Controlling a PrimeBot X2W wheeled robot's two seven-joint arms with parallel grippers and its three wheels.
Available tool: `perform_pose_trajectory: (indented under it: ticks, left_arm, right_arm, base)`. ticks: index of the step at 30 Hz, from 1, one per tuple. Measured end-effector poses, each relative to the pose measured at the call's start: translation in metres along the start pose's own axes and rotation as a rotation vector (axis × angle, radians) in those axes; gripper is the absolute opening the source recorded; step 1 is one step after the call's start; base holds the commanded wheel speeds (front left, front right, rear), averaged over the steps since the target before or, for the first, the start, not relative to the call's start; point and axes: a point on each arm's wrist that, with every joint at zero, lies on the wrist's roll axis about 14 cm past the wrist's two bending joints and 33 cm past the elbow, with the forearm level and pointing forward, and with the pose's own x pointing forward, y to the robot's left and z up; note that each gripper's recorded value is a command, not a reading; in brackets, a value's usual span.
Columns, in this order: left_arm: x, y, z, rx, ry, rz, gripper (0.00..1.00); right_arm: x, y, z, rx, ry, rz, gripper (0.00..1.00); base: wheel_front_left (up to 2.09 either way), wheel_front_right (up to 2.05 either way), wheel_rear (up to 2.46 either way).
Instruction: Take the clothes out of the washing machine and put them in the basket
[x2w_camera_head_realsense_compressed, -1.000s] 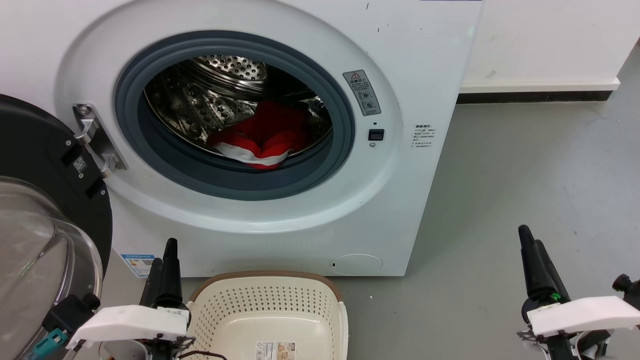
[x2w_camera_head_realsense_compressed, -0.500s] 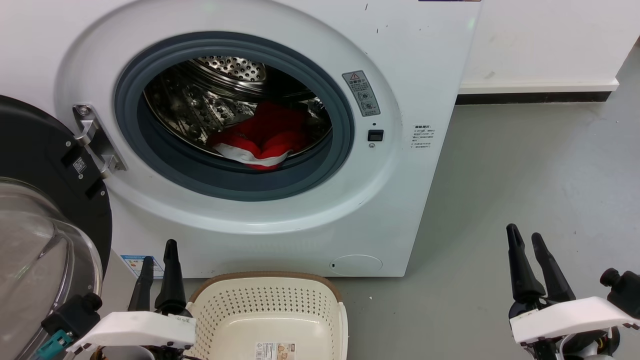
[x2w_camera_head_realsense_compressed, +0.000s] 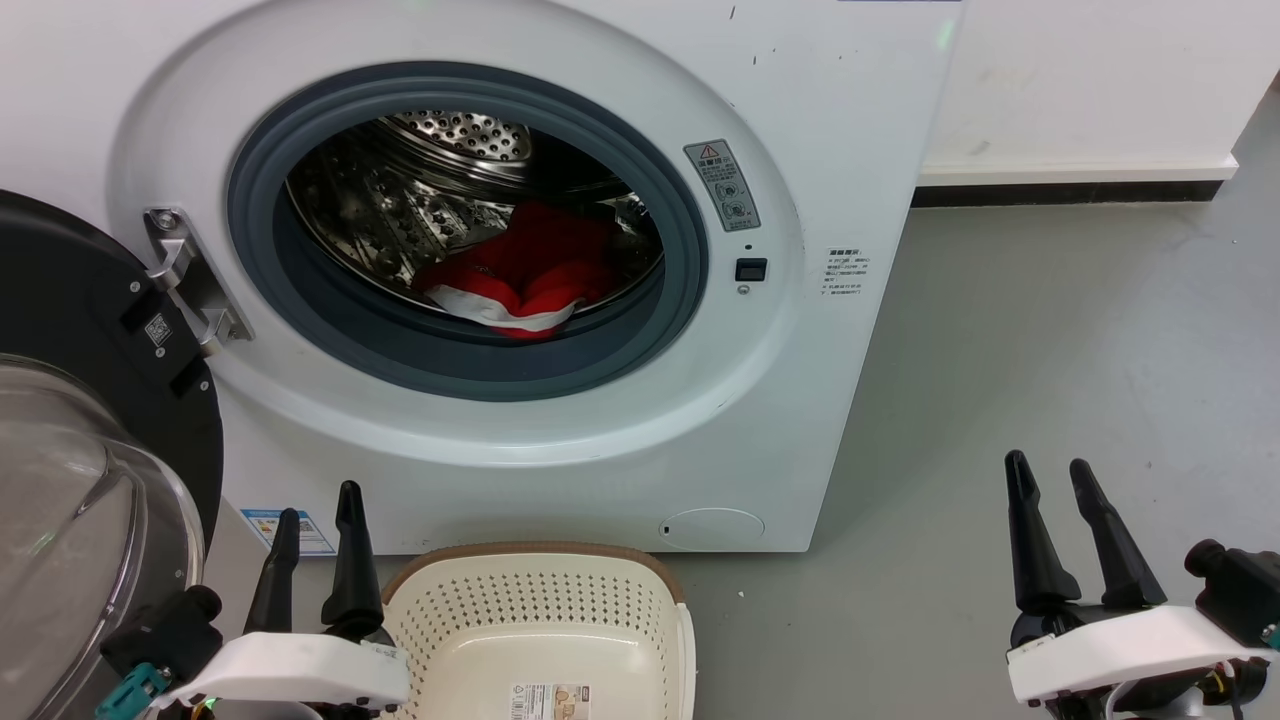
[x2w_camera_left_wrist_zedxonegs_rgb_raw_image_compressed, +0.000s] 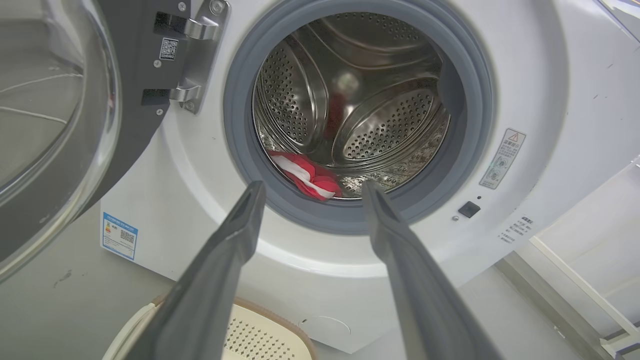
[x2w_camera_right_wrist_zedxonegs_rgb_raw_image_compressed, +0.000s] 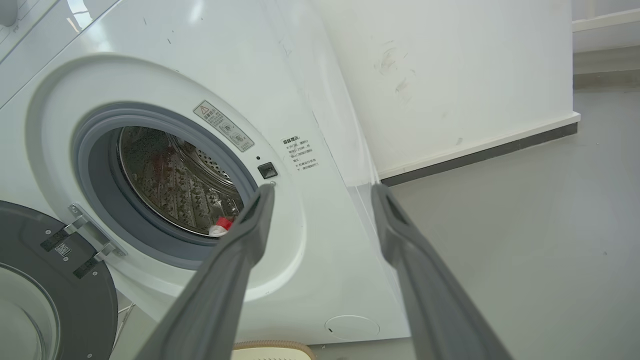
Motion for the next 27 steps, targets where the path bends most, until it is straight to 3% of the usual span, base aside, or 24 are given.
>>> perform_pose_trajectory:
  ticks: [27]
  left_arm:
    - [-0.0079, -0.0076, 0.0013, 0.260, -0.044, -0.044, 1.00]
  right_arm:
    - [-0.0066, 0.0061, 0.0099, -0.268, -0.053, 0.039, 1.00]
  base:
    - [0.00, 0.00, 0.00]
